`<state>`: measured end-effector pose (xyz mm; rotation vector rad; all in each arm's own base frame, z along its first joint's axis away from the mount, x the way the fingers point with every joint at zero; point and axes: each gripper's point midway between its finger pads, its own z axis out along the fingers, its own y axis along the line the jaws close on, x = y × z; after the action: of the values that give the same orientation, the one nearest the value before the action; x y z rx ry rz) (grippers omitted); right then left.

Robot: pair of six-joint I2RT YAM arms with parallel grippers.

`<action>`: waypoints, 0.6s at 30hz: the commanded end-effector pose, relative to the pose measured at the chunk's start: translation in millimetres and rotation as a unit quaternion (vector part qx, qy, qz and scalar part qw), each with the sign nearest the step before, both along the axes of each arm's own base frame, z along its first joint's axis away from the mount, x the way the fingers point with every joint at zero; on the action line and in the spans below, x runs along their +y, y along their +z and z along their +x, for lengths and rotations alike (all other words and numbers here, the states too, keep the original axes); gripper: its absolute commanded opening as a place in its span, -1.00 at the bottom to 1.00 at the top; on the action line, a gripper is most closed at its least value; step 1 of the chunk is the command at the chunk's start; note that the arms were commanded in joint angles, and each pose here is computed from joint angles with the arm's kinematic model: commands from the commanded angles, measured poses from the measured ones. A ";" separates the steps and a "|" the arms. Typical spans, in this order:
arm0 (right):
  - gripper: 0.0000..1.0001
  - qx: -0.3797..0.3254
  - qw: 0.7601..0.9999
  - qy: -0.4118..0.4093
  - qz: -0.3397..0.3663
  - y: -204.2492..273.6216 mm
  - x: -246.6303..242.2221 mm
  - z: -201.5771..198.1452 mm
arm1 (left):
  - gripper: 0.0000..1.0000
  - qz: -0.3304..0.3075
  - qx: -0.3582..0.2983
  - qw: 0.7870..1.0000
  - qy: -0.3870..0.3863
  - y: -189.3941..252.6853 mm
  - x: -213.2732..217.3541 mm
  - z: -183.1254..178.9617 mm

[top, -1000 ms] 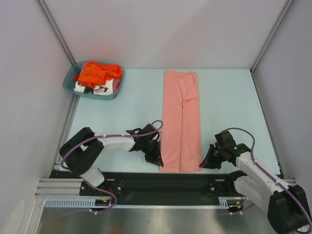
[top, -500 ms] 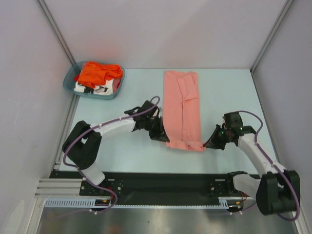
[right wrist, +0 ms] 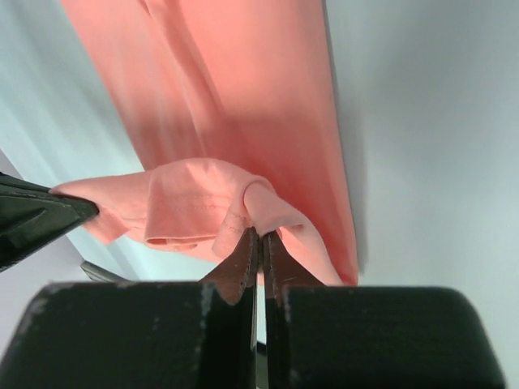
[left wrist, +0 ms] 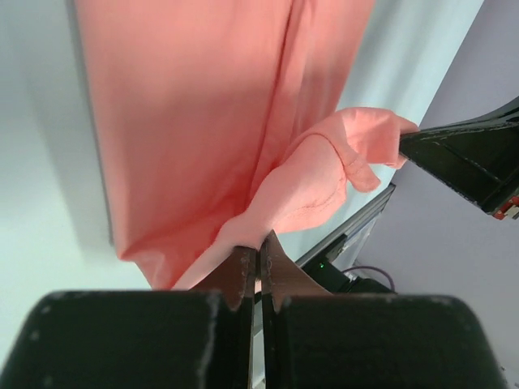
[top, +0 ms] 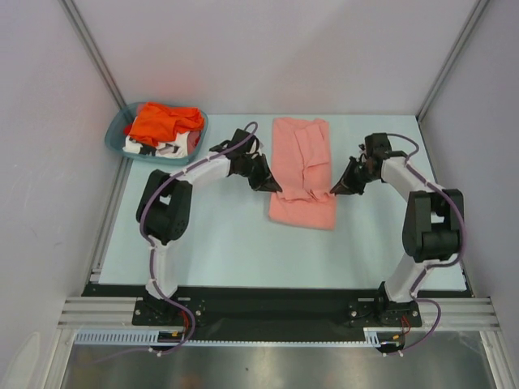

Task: Fold and stack the t-shirts
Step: Fold the tshirt

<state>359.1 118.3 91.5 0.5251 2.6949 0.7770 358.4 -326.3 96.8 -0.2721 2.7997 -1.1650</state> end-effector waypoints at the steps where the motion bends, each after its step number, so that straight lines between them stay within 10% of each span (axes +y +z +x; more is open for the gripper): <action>1: -1.00 -0.019 1.000 0.018 0.011 8.7 3.6 30.5 | -0.99 -0.024 -0.012 1.000 0.003 14.6 2.8 23.9; 18: -1.00 0.000 0.999 0.014 0.042 -7.7 -0.6 99.5 | -0.99 -0.070 0.004 0.997 0.042 -2.1 -1.6 89.9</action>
<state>448.7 115.9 74.6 0.5495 2.7036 0.8693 429.9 -325.3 74.3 -0.4018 2.7550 -1.2667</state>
